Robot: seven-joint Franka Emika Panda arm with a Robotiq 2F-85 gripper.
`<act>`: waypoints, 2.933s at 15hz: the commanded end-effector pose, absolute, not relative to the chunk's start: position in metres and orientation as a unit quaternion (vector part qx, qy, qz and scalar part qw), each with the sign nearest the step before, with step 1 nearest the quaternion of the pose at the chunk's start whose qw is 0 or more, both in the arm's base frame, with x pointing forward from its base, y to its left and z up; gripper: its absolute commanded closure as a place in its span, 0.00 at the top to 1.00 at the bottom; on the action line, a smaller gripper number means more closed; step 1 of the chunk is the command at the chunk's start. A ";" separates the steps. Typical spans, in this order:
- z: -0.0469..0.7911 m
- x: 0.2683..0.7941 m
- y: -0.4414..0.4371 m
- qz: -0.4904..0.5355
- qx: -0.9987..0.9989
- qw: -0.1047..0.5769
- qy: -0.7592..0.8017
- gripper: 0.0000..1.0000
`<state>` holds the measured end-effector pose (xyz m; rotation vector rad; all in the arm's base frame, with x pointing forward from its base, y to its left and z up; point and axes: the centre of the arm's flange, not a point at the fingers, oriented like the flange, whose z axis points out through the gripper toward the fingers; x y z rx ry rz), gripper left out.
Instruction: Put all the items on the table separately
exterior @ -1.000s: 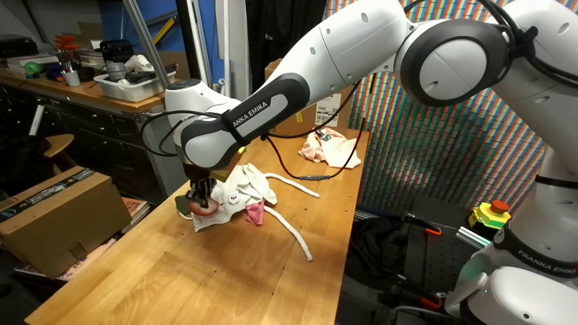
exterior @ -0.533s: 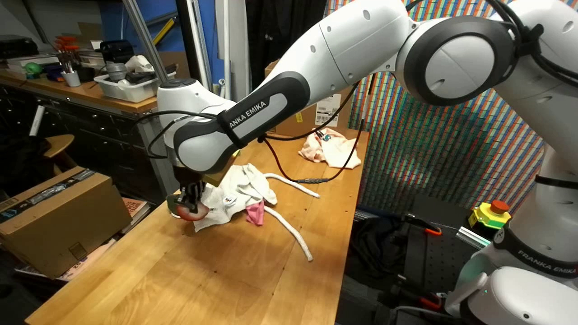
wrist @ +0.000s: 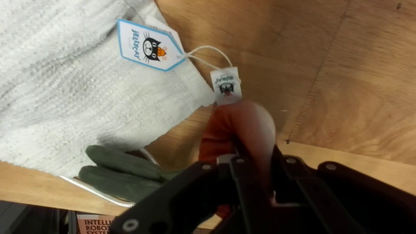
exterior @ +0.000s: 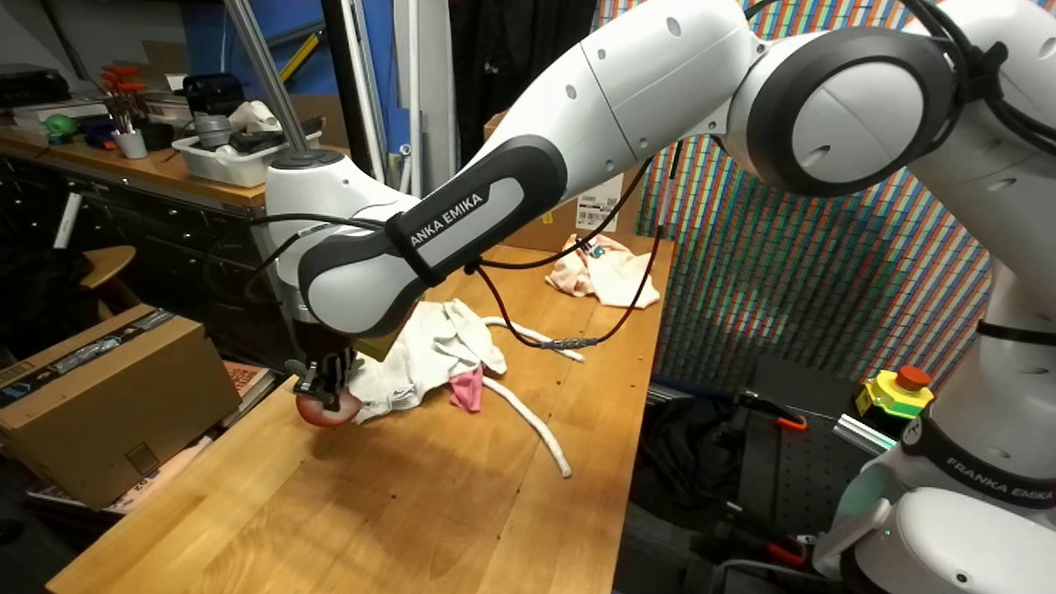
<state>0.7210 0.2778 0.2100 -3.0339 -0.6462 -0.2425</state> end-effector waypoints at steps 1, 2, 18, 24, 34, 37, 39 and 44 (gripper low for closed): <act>0.221 0.709 0.285 -0.091 -0.972 0.045 -0.211 0.07; 0.221 0.708 0.290 -0.092 -0.972 0.054 -0.208 0.07; 0.213 0.692 0.348 -0.105 -0.970 0.151 -0.160 0.07; 0.203 0.696 0.374 -0.106 -0.967 0.085 -0.214 0.07; 0.234 0.727 0.410 -0.116 -0.958 0.064 -0.254 0.07; 0.235 0.733 0.418 -0.118 -0.959 0.075 -0.248 0.07; 0.231 0.736 0.422 -0.121 -0.959 0.088 -0.239 0.07; 0.224 0.734 0.427 -0.122 -0.961 0.116 -0.218 0.07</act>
